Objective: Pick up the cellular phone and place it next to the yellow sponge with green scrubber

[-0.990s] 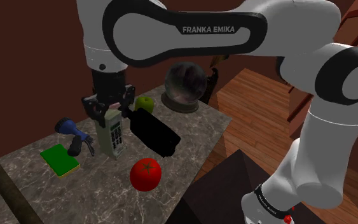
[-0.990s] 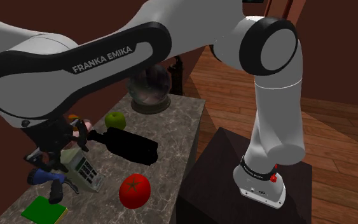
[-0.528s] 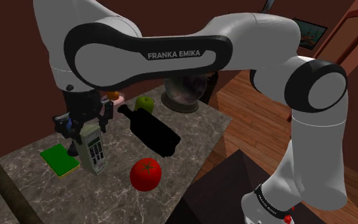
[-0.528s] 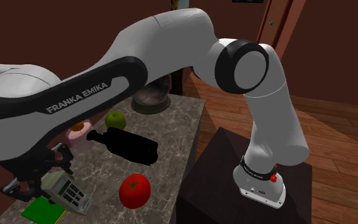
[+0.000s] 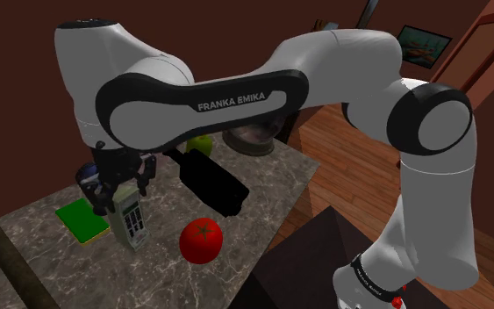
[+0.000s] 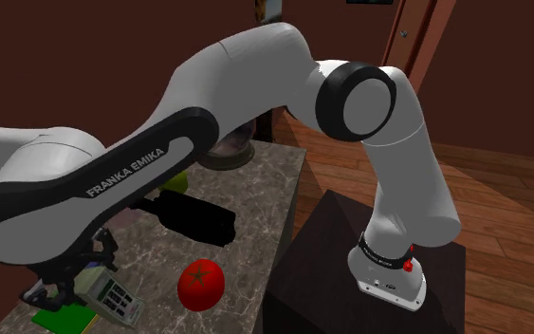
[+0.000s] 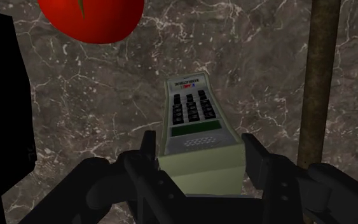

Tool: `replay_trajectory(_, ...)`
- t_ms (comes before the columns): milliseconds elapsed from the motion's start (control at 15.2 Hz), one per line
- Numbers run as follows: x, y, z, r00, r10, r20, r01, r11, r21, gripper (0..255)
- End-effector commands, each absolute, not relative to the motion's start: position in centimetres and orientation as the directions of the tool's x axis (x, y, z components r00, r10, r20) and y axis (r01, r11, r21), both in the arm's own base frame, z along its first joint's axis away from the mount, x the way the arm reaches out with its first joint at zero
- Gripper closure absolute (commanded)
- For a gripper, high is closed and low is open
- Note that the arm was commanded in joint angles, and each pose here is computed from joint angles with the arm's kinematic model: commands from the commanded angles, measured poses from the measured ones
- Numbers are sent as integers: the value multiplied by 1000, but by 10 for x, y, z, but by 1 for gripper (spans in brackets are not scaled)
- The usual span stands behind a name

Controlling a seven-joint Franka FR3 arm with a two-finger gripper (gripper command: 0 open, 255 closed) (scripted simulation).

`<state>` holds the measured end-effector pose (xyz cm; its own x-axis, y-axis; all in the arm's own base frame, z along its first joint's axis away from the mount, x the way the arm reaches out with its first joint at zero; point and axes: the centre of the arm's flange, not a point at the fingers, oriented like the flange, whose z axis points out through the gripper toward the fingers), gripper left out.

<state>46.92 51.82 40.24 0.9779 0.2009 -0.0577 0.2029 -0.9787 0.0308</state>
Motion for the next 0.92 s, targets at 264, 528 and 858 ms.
replay_trajectory(264,470,518,373,978,201,-57,203,-979,30,255)
replay_trajectory(528,470,518,373,978,201,-57,203,-979,30,255)
replay_trajectory(858,470,518,373,978,201,-57,203,-979,30,0)
